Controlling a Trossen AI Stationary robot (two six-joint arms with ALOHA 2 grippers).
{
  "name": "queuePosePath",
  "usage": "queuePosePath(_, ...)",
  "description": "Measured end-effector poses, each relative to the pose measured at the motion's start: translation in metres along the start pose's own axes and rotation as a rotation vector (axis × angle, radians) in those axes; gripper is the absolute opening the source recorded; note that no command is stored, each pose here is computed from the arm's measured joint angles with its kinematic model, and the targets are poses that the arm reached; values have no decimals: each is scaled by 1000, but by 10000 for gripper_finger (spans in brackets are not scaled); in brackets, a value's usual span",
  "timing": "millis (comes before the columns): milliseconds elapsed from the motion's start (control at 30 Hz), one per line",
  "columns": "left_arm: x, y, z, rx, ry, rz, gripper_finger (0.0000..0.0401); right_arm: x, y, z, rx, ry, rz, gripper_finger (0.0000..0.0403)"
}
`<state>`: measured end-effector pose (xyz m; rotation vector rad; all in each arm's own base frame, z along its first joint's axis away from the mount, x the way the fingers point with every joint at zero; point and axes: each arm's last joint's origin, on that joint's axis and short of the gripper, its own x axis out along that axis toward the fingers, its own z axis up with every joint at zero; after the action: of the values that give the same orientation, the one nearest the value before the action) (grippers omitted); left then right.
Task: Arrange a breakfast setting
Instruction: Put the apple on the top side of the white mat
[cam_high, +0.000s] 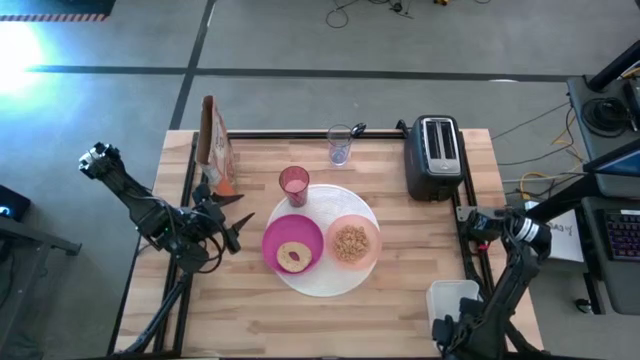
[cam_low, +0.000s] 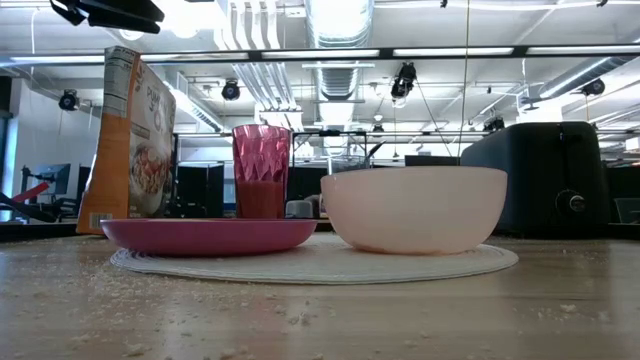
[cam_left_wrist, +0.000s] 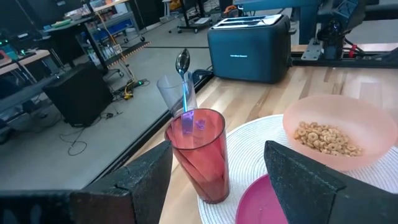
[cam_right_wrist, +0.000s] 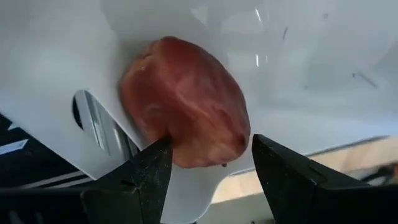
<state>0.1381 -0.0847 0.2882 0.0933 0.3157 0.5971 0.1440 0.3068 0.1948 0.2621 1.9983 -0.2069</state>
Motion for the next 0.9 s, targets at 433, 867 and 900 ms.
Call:
queuePosePath(433,0,0,0,-13,0,1,237,28,-3,9,-135,-34,53,210)
queuePosePath(867,0,0,-1,-13,0,1,237,52,-12,19,-266,-55,64,209)
queuePosePath(900,0,0,-1,-13,0,1,237,54,-13,20,-264,-56,66,206)
